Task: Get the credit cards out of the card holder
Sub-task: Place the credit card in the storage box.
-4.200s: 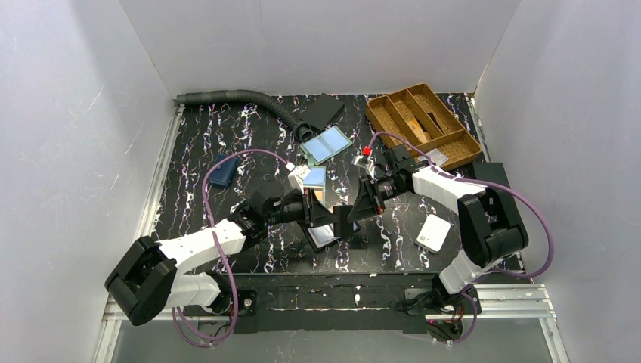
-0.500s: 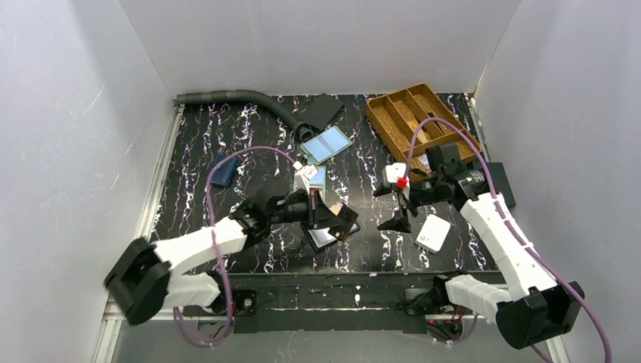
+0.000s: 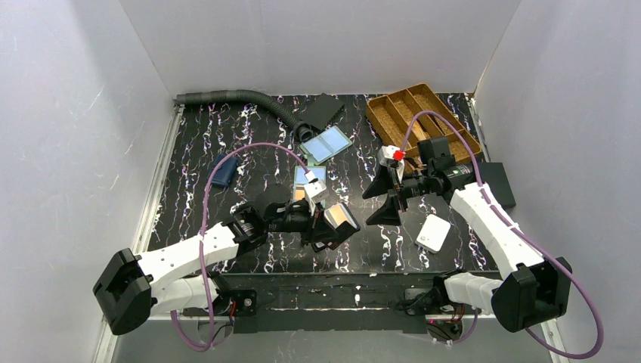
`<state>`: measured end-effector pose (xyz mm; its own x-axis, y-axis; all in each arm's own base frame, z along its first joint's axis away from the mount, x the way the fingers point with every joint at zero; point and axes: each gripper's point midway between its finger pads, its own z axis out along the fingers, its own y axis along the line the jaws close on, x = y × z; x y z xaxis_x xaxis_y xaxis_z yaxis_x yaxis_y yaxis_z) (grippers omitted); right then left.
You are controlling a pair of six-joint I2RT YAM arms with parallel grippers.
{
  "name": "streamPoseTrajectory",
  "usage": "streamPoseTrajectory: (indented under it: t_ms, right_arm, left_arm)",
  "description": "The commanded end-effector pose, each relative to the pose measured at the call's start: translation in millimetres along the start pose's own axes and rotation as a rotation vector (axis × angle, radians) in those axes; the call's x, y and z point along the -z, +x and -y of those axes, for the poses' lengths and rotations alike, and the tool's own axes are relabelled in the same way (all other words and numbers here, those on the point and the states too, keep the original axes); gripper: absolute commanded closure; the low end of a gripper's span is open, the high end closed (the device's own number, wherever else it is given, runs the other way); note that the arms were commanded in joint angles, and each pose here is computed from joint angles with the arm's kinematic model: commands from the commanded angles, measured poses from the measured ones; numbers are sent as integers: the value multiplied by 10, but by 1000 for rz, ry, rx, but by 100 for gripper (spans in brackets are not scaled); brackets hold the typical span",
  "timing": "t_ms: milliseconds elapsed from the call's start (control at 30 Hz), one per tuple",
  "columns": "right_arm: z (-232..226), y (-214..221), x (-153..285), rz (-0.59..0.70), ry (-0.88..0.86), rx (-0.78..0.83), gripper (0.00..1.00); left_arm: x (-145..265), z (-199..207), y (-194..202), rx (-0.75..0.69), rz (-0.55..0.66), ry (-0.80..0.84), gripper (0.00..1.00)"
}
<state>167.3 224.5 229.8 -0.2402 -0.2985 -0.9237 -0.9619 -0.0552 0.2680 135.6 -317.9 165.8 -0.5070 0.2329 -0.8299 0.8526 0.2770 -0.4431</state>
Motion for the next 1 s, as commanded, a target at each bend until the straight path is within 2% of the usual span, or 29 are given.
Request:
streamPoseTrajectory:
  t_ms: [0,133,333,600,800,867,967]
  right_arm:
    - [-70,18,-154,2,-65,-35,6]
    - [-97,119,-291,-72,-99,-25,11]
    - [-95,174,-396,-117,-124,-17,26]
    - [-96,202,-433,-133,-128,-10,68]
    - [-99,213,-443,-137,-130,-17,94]
    - [-107,210,-425,-139,-127,-9,99]
    - [-97,185,-347,-116,-110,-1,99]
  left_arm:
    - [-20,99,-256,-107,32,44,100]
    - [-65,110,-278,-101,23,56,100]
    - [-87,104,-318,-93,29,45,100]
    - [-159,85,-319,-58,17,44,100]
    - [-172,51,-356,-25,35,19,100]
    - [-133,-10,-407,6,67,-35,84]
    - [7,-76,-499,39,153,-116,51]
